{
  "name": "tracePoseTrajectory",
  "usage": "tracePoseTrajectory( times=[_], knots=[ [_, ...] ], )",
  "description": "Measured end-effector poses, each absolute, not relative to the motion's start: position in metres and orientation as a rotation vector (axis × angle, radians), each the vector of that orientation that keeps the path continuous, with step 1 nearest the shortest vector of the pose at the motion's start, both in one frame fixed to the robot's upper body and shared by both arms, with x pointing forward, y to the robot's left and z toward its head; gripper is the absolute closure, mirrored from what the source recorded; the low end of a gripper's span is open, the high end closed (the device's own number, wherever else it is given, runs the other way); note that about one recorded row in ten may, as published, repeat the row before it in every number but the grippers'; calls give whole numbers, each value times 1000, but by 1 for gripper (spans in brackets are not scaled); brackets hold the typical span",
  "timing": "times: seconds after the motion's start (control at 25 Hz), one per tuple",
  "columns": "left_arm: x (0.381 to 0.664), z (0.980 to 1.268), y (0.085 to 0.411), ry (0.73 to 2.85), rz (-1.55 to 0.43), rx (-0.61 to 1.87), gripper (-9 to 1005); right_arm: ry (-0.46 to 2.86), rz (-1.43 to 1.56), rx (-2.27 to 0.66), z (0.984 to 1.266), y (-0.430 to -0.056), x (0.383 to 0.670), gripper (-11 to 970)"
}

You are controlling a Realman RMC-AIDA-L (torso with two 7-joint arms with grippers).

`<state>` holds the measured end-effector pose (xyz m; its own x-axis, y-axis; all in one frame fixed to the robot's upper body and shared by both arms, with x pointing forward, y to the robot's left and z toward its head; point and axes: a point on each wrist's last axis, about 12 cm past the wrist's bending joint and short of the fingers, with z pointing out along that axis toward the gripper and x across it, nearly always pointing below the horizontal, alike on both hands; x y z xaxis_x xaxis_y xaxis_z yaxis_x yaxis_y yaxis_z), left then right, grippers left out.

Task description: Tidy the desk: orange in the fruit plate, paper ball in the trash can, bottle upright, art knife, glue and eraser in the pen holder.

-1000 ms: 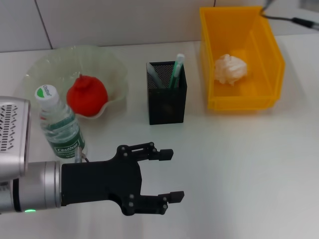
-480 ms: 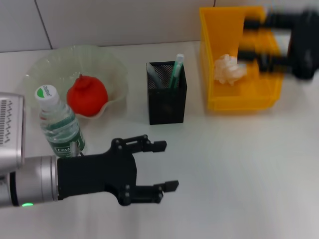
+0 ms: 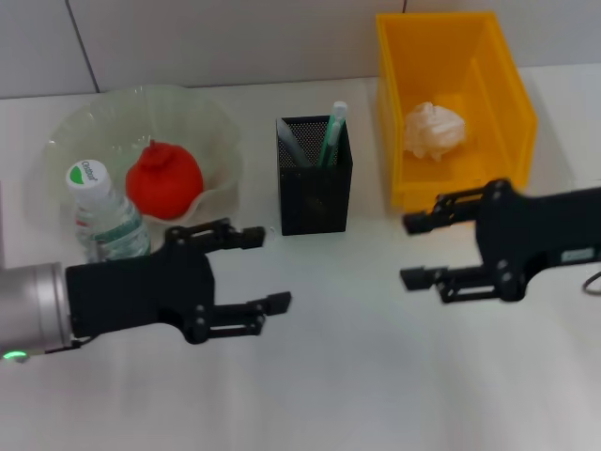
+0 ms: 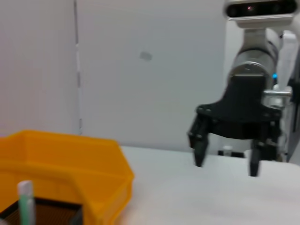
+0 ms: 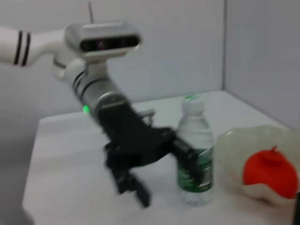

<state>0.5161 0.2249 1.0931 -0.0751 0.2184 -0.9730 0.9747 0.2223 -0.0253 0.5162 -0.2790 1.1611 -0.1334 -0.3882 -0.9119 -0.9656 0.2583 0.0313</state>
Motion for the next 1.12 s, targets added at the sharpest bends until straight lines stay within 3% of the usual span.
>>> tracePoseTrajectory(
  times=[0.44,1.12],
  knots=[
    [515,1095,250,1601,-911,1172,195,1728,840,-1387,1126,-239,524,351],
    [508,1097,262,1609,-918,1175,195,1689,848,-1400,1125,-223,531,351]
  ],
)
